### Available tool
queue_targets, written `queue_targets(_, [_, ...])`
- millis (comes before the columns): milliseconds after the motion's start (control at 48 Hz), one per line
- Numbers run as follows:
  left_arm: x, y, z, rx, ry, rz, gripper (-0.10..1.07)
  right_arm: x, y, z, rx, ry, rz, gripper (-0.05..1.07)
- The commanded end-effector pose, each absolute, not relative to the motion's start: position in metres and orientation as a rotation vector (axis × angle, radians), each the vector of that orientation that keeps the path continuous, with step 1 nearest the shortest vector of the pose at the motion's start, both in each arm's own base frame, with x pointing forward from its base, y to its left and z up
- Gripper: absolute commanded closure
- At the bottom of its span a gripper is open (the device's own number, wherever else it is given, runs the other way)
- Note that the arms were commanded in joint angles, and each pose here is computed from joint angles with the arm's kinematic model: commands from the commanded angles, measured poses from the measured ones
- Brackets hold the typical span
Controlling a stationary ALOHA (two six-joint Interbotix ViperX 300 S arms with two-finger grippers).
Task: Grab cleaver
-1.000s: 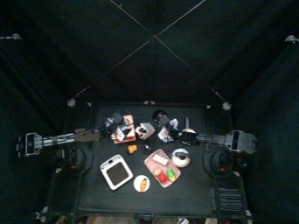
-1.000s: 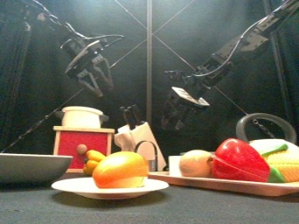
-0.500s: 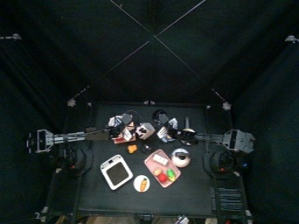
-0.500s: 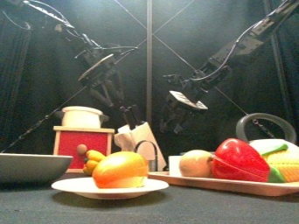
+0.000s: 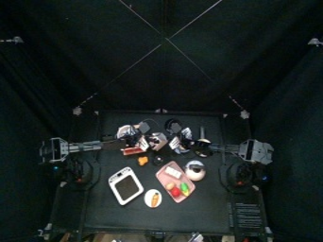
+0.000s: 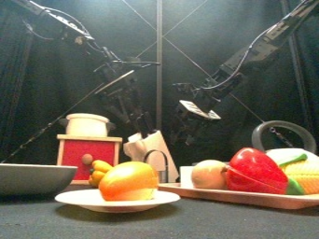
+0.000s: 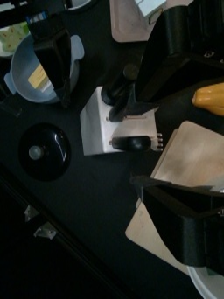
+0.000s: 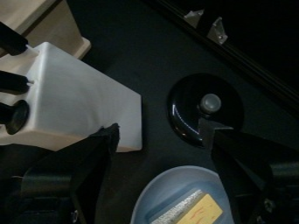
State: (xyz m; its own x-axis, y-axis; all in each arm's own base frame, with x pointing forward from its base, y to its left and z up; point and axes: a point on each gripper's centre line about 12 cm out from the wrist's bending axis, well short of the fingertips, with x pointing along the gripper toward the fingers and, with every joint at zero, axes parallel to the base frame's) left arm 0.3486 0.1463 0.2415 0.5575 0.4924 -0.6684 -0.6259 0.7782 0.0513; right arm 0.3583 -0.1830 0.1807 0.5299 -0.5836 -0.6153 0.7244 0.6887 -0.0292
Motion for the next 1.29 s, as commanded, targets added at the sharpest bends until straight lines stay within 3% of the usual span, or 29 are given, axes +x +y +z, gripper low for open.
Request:
queue_targets(0, [0.3504, 0.1505, 0.2521, -0.200, 0.695, 0.674, 0.06, 0.3608, -0.1865, 0.1942, 0.243, 0.600, -0.792, 0.01])
queue_targets(188, [0.3511, 0.1525, 0.2550, -0.202, 0.685, 0.678, 0.14, 0.3619, -0.1863, 0.1946, 0.242, 0.598, -0.790, 0.01])
queue_targets(750, [0.3498, 0.1514, 0.2537, -0.200, 0.691, 0.676, 0.58, 0.3651, -0.1862, 0.1933, 0.240, 0.601, -0.787, 0.01])
queue_targets(1271, [0.3503, 0.1514, 0.2536, -0.203, 0.692, 0.675, 0.60, 0.3639, -0.1843, 0.1906, 0.243, 0.609, -0.785, 0.01])
